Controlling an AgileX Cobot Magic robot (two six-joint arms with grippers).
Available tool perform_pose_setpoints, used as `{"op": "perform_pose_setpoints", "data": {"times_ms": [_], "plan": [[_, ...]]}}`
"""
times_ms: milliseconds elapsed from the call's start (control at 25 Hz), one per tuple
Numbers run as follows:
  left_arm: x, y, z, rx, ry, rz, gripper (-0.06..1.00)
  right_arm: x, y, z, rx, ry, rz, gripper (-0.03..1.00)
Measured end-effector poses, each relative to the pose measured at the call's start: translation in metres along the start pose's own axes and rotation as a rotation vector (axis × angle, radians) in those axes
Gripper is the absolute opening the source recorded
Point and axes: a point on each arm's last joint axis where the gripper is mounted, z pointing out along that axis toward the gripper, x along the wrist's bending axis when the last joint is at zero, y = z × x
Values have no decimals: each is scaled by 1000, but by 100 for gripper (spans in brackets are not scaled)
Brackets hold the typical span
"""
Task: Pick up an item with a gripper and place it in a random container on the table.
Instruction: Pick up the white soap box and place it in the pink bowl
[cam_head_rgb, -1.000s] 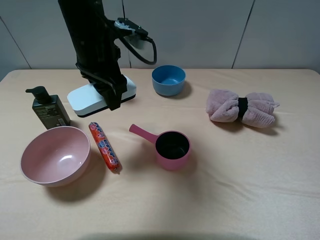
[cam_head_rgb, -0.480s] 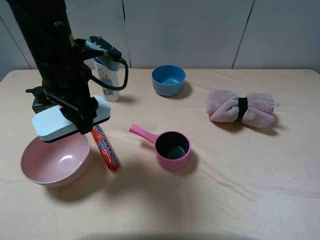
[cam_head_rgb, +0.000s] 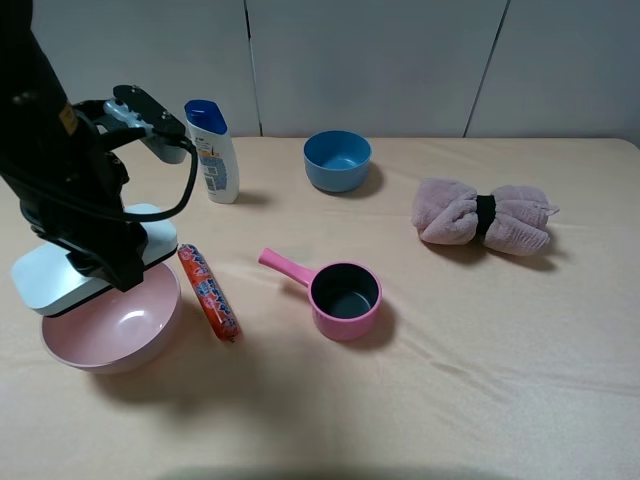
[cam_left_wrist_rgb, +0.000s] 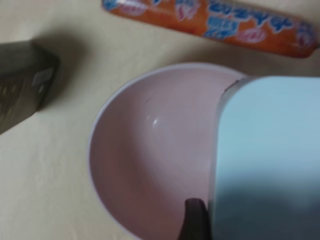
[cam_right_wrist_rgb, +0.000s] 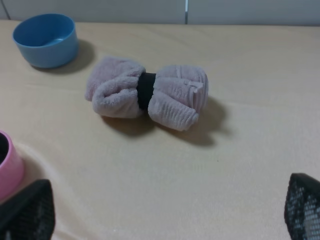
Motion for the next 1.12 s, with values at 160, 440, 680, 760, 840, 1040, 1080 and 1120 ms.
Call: {"op": "perform_pose_setpoints", "data": {"times_ms": [160,440,680,760,840,1040,1080,1120], "plan": [[1,-8,9,15,21,-15,59,0,0,0,0,0,0,69],[21,-15,27,-37,-12,-146,59,0,0,0,0,0,0,69],[21,-19,42,-88,-11,-156,59,0,0,0,0,0,0,69],[20,-20,46,-96,-13,-156,59,0,0,0,0,0,0,69],[19,-20,48,-108,-11,-156,59,0,0,0,0,0,0,69],[17,-22,53,-118,-12,-159,59,0,0,0,0,0,0,69],[17,-23,54,-118,-13,-161,59,0,0,0,0,0,0,69],[16,-24,56,-118,-13,-165,59,0,0,0,0,0,0,69]]}}
